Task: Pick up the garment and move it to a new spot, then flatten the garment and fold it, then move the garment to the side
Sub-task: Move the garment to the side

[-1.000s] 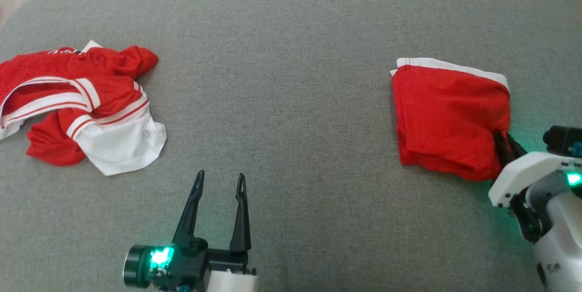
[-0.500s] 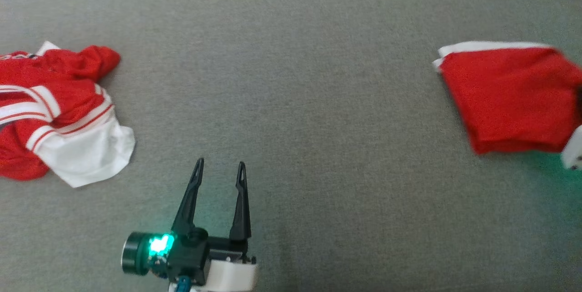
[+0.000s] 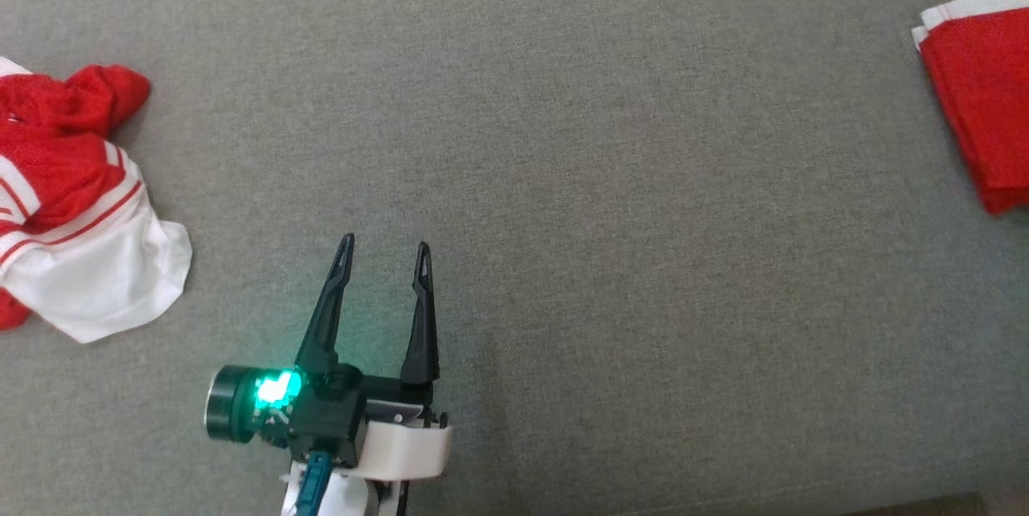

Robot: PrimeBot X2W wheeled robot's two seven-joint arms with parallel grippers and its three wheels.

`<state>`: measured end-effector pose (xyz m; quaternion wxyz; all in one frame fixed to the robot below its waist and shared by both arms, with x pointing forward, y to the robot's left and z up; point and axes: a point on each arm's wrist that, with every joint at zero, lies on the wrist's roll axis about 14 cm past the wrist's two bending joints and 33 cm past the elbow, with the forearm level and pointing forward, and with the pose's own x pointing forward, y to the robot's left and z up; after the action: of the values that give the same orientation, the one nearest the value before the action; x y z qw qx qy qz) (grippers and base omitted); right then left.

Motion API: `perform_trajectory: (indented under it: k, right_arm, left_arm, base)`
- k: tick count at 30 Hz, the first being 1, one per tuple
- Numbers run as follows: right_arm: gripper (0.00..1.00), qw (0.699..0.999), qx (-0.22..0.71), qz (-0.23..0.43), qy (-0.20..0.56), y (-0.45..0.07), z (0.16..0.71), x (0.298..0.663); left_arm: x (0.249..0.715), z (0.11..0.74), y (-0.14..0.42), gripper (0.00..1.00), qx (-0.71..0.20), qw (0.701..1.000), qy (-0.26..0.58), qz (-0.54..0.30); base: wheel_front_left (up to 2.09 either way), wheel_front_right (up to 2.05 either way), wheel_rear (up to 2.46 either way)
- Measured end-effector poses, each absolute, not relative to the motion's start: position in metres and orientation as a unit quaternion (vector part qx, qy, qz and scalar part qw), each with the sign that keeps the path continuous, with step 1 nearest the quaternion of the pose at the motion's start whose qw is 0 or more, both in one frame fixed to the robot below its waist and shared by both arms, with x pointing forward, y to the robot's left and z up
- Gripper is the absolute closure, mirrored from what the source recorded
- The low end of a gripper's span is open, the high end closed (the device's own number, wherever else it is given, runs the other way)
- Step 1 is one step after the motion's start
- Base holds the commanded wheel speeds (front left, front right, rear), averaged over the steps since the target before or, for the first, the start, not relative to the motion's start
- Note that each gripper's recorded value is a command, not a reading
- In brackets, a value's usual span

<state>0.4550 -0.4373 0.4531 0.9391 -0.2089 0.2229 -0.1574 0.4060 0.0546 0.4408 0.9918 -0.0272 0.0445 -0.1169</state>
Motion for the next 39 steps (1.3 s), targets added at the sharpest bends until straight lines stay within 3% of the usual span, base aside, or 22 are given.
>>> perform_trajectory:
  k: [4, 9, 22, 32, 39]
  right_arm:
    - [0.00, 0.946, -0.200, -0.156, 0.203, -0.423, 0.455, 0.458]
    - [0.00, 0.969, -0.155, -0.096, 0.168, -0.349, 0.439, 0.458]
    - [0.00, 0.988, 0.024, 0.078, 0.131, -0.154, 0.413, 0.377]
    - [0.00, 0.991, 0.093, 0.098, -0.011, -0.131, 0.494, 0.346]
    - [0.00, 0.992, 0.076, 0.095, 0.018, -0.136, 0.469, 0.298]
  left_arm:
    - [0.404, 0.448, 0.056, 0.00, -0.025, 0.992, 0.035, -0.116]
    - [0.396, 0.467, 0.062, 0.00, -0.031, 0.994, 0.016, -0.104]
    - [0.336, 0.492, 0.091, 0.00, -0.046, 0.997, -0.007, -0.057]
    - [0.313, 0.530, 0.109, 0.00, -0.043, 0.996, -0.074, -0.030]
    - [0.288, 0.512, 0.116, 0.00, -0.038, 0.998, -0.051, -0.019]
  base:
    - [0.00, 0.00, 0.00]
    - [0.00, 0.00, 0.00]
    - [0.00, 0.00, 0.00]
    - [0.00, 0.00, 0.00]
    - [0.00, 0.00, 0.00]
